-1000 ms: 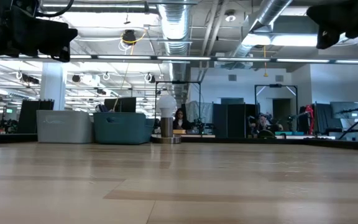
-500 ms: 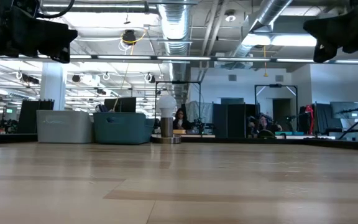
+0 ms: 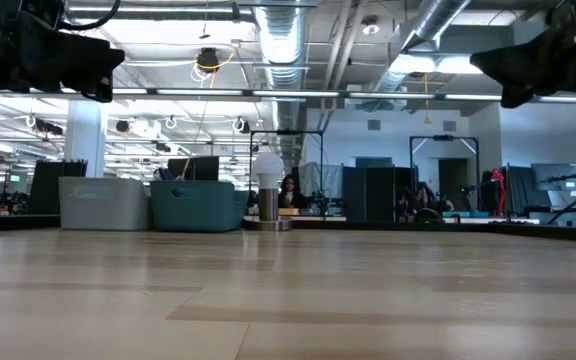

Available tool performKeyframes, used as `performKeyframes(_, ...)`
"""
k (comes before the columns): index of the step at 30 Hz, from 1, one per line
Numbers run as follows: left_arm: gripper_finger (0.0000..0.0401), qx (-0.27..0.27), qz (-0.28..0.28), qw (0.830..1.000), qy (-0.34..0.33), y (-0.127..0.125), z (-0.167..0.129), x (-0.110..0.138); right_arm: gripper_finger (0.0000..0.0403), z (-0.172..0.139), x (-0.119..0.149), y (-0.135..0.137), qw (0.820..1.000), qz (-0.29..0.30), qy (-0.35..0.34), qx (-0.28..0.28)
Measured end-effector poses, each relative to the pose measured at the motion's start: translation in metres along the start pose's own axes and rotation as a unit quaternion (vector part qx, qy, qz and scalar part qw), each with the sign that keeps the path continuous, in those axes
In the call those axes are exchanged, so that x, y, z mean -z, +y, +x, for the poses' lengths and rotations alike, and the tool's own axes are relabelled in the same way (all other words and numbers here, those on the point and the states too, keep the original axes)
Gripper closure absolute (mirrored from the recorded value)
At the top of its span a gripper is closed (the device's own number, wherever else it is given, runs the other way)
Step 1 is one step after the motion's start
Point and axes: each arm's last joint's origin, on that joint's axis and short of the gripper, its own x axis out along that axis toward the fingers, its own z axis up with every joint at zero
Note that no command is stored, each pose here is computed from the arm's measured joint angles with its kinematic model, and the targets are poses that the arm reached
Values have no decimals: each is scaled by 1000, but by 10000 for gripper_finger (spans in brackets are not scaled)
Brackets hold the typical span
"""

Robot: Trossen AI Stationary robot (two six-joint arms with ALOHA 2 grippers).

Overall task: Pick & Place USB Port
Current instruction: Return to Home Position

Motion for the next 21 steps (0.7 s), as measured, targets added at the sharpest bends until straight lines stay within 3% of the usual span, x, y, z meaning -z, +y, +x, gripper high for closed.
performKeyframes(14, 297, -1, 0, 1000, 4, 0, 0, 1, 400, 2, 7, -8, 999, 15, 25, -14)
performKeyframes(21, 297, -47, -4, 999, 17, 3, 1, 2, 400, 2, 14, -8, 998, 25, 64, -14)
